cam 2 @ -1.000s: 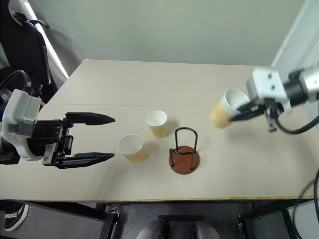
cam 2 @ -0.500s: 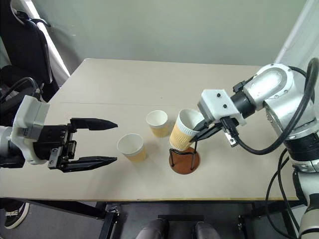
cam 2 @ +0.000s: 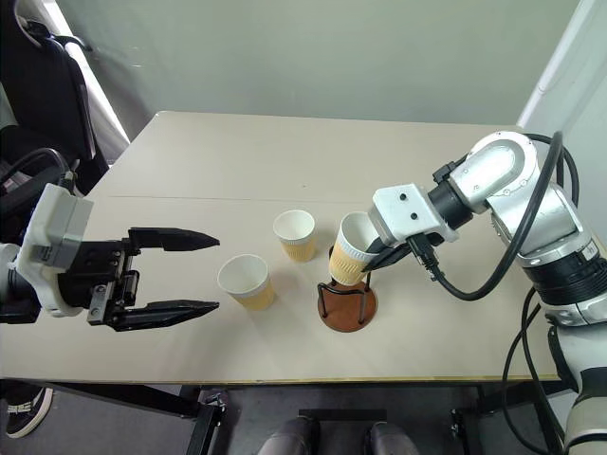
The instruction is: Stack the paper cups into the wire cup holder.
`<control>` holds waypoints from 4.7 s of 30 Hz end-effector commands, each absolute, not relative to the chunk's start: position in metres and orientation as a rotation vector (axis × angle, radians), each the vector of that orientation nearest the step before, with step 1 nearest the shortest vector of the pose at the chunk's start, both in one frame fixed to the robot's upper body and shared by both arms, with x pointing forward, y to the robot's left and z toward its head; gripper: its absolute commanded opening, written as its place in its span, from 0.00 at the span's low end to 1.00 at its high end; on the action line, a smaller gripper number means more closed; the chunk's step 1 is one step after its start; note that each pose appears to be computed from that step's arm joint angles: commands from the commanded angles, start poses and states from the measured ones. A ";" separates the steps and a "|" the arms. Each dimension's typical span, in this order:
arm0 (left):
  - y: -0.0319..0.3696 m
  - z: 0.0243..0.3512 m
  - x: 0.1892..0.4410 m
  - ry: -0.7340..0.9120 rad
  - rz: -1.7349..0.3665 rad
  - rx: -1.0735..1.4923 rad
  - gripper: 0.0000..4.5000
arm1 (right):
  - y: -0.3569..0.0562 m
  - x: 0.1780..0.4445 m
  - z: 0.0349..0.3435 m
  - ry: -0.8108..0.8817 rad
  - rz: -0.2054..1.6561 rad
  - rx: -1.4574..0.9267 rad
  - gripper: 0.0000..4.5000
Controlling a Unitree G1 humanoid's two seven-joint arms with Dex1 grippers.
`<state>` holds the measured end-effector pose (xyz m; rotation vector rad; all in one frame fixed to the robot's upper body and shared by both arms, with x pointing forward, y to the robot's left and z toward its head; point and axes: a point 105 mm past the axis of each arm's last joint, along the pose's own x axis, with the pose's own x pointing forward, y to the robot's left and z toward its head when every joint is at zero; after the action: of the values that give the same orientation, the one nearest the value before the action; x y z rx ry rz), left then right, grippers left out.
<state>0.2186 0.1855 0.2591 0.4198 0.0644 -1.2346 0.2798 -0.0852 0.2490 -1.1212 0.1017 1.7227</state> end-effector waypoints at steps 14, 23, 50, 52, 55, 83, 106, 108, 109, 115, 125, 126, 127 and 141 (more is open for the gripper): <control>0.191 0.254 0.217 0.149 -1.240 0.517 1.00 | -0.093 0.287 0.254 0.103 1.663 -1.149 0.99; 0.217 0.214 0.248 0.390 -1.123 0.779 1.00 | -0.220 0.280 0.312 0.184 1.254 -0.920 0.99; 0.191 0.182 0.291 0.304 -1.205 1.117 1.00 | -0.212 0.203 0.338 0.035 1.330 -0.587 0.99; 0.190 0.181 0.290 0.303 -1.217 1.118 0.96 | -0.211 0.202 0.336 0.039 1.324 -0.584 1.00; 0.192 0.179 0.292 0.313 -1.216 1.129 0.80 | -0.212 0.201 0.336 0.037 1.319 -0.575 1.00; 0.081 0.319 0.285 -0.151 -1.733 0.911 0.01 | -0.218 0.202 0.344 0.043 1.233 -0.649 1.00; 0.059 0.262 0.292 -0.068 -1.933 1.282 0.01 | -0.214 0.194 0.335 0.051 1.154 -0.643 1.00; 0.061 0.258 0.291 -0.054 -1.940 1.291 0.01 | -0.214 0.194 0.334 0.052 1.152 -0.640 1.00; 0.061 0.256 0.292 -0.048 -1.938 1.301 0.01 | -0.214 0.194 0.333 0.052 1.150 -0.639 1.00; 0.064 0.250 0.292 -0.024 -1.935 1.347 0.01 | -0.215 0.192 0.332 0.050 1.149 -0.636 1.00; 0.057 0.250 0.293 -0.039 -1.927 1.336 0.66 | -0.214 0.192 0.330 0.053 1.148 -0.634 1.00; 0.056 0.253 0.295 -0.053 -1.916 1.325 0.74 | -0.215 0.193 0.330 0.054 1.147 -0.634 1.00; 0.054 0.259 0.298 -0.079 -1.893 1.301 0.82 | -0.215 0.194 0.330 0.054 1.146 -0.635 1.00; 0.117 0.250 0.378 0.088 -1.460 0.910 0.99 | -0.217 0.200 0.327 0.047 1.139 -0.629 1.00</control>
<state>0.3743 0.1151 0.2458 0.8797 0.1105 -1.4872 0.2003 -0.2165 0.3221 -0.6040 0.0685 1.1559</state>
